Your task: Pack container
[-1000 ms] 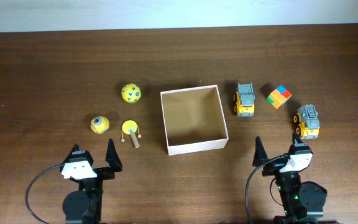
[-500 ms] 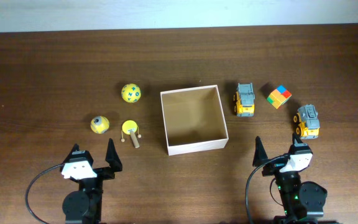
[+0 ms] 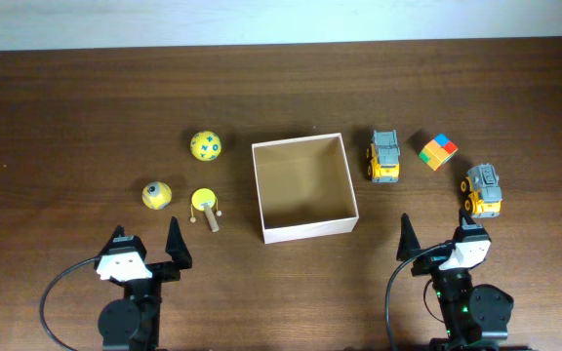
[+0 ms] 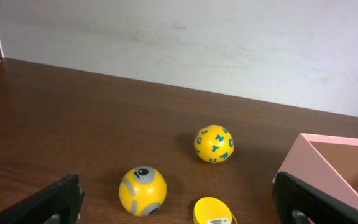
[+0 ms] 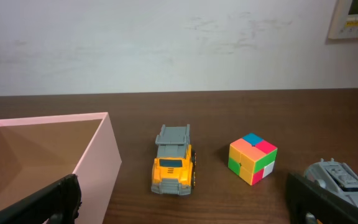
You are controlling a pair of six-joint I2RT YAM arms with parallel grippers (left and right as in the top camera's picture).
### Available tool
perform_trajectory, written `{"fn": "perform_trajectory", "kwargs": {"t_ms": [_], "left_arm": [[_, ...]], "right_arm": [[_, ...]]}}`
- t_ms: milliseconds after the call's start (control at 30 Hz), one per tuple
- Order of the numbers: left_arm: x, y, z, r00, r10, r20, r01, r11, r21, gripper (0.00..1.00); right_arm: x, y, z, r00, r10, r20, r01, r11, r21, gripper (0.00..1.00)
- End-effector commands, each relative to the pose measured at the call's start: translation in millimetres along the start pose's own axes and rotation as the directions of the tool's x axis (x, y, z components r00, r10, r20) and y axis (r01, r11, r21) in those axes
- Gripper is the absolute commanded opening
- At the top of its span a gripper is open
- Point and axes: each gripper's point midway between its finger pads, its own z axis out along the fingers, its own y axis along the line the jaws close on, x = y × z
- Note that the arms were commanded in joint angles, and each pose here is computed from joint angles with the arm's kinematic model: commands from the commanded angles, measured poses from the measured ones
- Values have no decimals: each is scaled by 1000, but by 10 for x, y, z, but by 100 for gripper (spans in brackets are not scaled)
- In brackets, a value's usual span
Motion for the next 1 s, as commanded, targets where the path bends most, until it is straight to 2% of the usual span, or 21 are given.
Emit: {"fn": "perform_trajectory", "kwargs": {"t_ms": [0,400,533,700,967], "left_arm": [[23,0,2,1000,16,-7,-16,1000,4,99],[23,0,2,1000,16,-7,-16,1000,4,99],[23,0,2,1000,16,-7,-16,1000,4,99],[23,0,2,1000,16,-7,-16,1000,4,99],[23,0,2,1000,16,-7,-16,1000,4,99]], "right_arm": [[13,-24,-4,1000,4,0,-4,1000,10,99],[12,-25,-4,1000,4,1,-4,1000,11,99],[2,-122,-8,1000,8,6,-9,998,67,99],[-32,-119,-14,1000,22,13,-23,998,67,99],[-446,-62,-95,994,46,-95,-40,997,64,99]]}}
